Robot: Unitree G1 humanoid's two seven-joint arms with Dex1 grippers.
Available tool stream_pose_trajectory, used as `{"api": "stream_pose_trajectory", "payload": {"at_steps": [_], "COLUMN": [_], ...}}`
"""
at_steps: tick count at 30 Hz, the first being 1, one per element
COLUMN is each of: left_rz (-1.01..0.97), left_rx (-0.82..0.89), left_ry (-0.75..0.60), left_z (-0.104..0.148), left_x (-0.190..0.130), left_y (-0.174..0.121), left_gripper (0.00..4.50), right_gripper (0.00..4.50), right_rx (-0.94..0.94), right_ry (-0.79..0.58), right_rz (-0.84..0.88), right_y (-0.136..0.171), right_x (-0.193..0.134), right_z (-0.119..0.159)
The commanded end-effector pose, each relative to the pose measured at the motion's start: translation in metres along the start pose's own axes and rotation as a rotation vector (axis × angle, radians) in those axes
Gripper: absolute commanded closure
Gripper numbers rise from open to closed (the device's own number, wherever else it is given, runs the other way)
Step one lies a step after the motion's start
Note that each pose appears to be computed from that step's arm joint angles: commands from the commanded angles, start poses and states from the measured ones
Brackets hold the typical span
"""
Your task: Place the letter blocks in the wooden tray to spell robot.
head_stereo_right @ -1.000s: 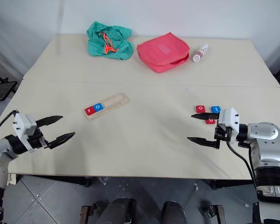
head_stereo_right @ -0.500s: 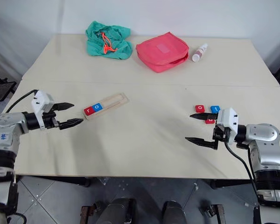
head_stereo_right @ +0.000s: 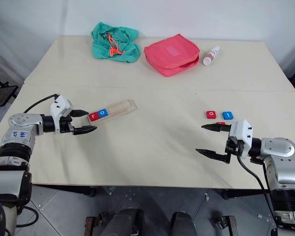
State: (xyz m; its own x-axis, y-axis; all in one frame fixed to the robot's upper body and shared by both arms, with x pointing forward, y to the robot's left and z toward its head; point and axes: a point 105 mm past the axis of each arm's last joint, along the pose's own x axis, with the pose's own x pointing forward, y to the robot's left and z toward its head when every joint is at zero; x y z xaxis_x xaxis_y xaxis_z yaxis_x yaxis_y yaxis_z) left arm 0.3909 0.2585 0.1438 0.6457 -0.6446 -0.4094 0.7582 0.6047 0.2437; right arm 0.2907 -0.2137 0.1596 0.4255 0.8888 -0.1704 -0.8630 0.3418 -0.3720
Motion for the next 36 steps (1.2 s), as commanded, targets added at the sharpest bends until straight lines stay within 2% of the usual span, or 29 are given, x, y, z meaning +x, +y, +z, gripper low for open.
{"api": "stream_pose_trajectory", "payload": {"at_steps": [1,11,26,30,36], "left_rz": [0.013,-0.043,-0.118,-0.116,-0.058], "left_rx": [0.002,0.021,0.020,0.020,0.027], "left_ry": [0.030,0.077,0.104,0.092,0.052], "left_z": [-0.002,-0.003,-0.013,-0.012,-0.001], "left_x": [0.002,0.010,-0.009,-0.012,-0.014], "left_y": [0.003,-0.003,-0.020,-0.027,-0.021], "left_gripper": [0.00,0.00,0.00,0.00,0.00], "right_gripper": [0.07,0.07,0.07,0.07,0.07], "right_rx": [-0.040,-0.044,-0.048,-0.054,-0.055], "right_ry": [-0.018,-0.018,-0.024,-0.033,-0.035], "right_rz": [-0.031,-0.048,-0.045,-0.034,-0.030], "right_y": [-0.004,-0.004,-0.010,-0.013,-0.015], "right_x": [-0.009,-0.009,0.000,0.004,0.007], "right_z": [0.013,0.014,0.014,0.014,0.013]}}
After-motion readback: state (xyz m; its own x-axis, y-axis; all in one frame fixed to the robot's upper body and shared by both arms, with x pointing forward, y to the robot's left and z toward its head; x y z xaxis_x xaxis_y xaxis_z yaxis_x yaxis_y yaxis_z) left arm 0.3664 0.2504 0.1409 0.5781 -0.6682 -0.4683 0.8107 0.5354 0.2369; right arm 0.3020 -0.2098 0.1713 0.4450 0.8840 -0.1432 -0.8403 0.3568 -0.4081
